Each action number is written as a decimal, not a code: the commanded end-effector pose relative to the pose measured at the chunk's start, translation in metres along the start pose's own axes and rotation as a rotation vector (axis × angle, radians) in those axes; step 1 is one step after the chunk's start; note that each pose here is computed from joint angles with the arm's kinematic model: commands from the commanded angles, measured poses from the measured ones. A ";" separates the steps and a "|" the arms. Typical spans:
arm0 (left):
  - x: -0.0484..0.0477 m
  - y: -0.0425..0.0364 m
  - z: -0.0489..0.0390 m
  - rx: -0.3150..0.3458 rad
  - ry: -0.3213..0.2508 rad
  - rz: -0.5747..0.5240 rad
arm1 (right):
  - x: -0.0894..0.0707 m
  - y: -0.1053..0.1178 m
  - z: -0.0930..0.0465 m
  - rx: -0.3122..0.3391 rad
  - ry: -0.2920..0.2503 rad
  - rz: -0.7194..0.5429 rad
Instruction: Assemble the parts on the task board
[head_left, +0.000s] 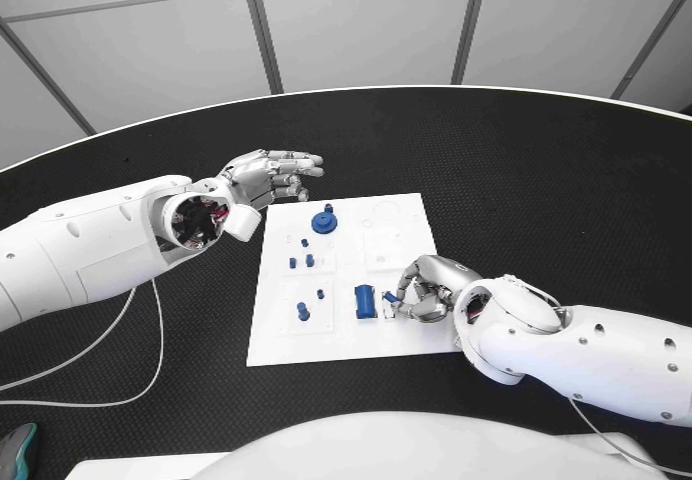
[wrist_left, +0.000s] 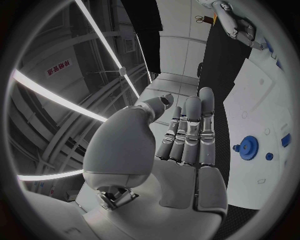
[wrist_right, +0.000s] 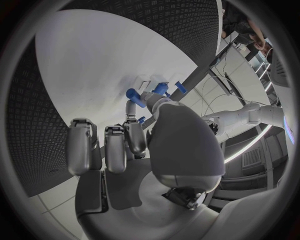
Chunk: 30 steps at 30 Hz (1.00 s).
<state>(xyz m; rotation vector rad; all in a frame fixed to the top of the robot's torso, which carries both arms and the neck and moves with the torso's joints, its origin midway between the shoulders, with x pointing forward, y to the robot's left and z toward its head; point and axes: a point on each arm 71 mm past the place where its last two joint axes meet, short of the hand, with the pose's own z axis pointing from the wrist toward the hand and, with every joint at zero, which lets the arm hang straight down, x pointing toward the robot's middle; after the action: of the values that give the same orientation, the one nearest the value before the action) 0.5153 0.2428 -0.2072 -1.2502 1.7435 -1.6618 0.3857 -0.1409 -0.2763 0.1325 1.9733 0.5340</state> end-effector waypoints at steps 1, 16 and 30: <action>0.0003 0.0000 0.0001 0.000 0.001 0.000 | 0.001 0.001 0.002 0.002 0.010 -0.005; 0.0002 -0.0001 -0.0002 0.000 0.000 0.000 | 0.005 0.003 0.006 0.001 0.045 -0.027; 0.0001 0.0000 0.0001 -0.001 -0.001 0.000 | 0.005 0.004 0.006 -0.002 0.043 -0.025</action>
<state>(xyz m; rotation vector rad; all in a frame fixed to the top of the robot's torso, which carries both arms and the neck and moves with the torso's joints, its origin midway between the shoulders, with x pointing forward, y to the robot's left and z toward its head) 0.5153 0.2426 -0.2072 -1.2507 1.7442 -1.6607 0.3880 -0.1335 -0.2810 0.0947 2.0136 0.5269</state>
